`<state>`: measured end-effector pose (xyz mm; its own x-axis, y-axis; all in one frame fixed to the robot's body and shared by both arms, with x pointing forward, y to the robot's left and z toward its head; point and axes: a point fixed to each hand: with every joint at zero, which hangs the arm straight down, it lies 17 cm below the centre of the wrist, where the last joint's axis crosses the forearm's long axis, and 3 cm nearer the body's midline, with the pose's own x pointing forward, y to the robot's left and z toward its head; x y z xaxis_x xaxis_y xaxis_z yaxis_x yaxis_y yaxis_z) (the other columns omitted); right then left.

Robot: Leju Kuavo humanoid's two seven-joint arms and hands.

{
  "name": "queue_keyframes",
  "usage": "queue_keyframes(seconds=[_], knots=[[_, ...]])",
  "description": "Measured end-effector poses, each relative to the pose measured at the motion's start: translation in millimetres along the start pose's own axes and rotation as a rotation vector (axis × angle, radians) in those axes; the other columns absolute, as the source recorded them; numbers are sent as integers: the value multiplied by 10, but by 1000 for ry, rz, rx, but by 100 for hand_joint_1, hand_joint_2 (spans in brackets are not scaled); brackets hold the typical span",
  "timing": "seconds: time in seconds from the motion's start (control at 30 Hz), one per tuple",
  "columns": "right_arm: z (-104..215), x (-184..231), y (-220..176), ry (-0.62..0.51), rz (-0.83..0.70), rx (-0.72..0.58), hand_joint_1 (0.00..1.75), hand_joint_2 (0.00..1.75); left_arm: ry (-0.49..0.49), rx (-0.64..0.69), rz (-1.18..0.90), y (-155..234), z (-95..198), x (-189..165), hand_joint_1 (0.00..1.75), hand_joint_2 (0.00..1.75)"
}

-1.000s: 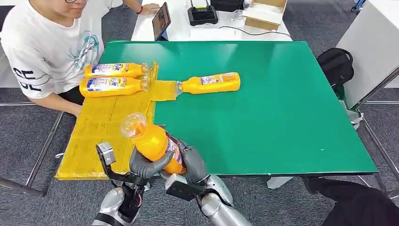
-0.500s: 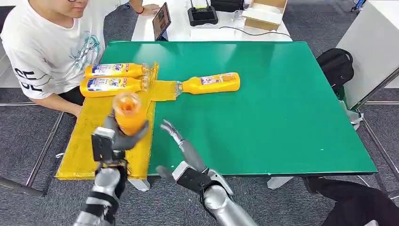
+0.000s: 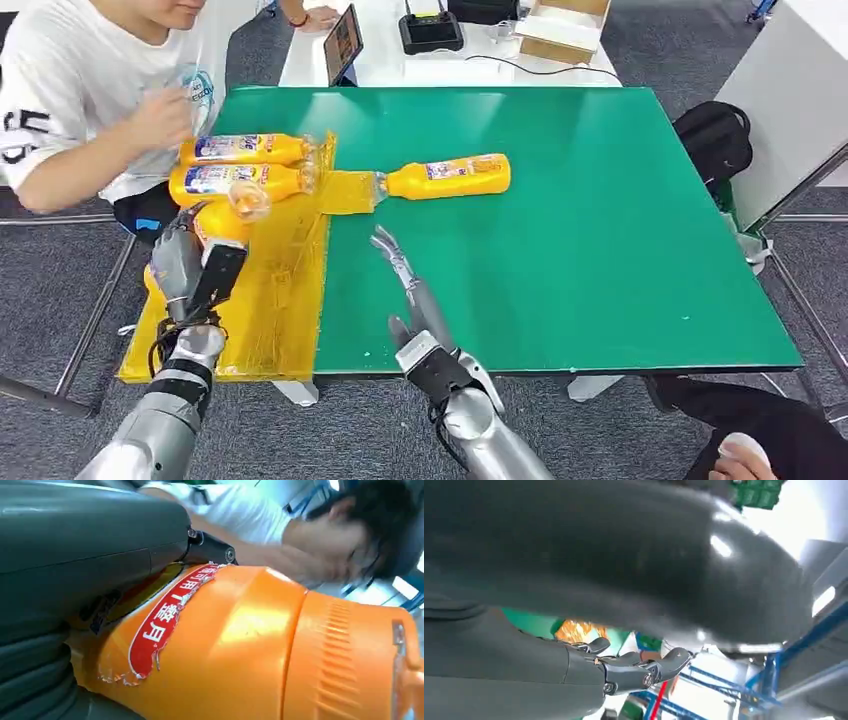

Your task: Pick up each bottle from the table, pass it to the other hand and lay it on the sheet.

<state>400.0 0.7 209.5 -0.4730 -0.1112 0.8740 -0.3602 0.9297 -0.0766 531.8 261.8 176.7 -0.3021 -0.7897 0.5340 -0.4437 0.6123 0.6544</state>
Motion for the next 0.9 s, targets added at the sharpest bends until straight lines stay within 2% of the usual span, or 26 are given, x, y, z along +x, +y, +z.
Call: queue_keyframes(seconds=[0.1, 0.2, 0.27, 0.37, 0.53, 0.7, 0.9], knots=[[-12, 43, -31, -17, 0, -14, 0, 0, -132, -143, -251, -217, 76, 44, 175, 175], [-19, 69, -48, -26, -6, -23, 0, 0, -152, -195, -357, -280, 109, -42, 175, 175], [-24, 88, -63, -34, -14, -30, 0, 0, -211, -273, -500, -418, 166, -84, 175, 175], [-25, 89, -68, -34, -18, -33, 0, 0, -250, -340, -570, -540, 247, -159, 175, 175], [-25, 88, -71, -34, -18, -34, 0, 0, -246, -405, -584, -653, 319, -270, 175, 175], [-24, 73, -76, -27, -15, -37, 0, 0, -179, -616, -524, -973, 569, -492, 175, 175], [-21, 35, -79, -5, -10, -40, 0, 0, -95, -736, -472, -1087, 590, -622, 175, 175]])
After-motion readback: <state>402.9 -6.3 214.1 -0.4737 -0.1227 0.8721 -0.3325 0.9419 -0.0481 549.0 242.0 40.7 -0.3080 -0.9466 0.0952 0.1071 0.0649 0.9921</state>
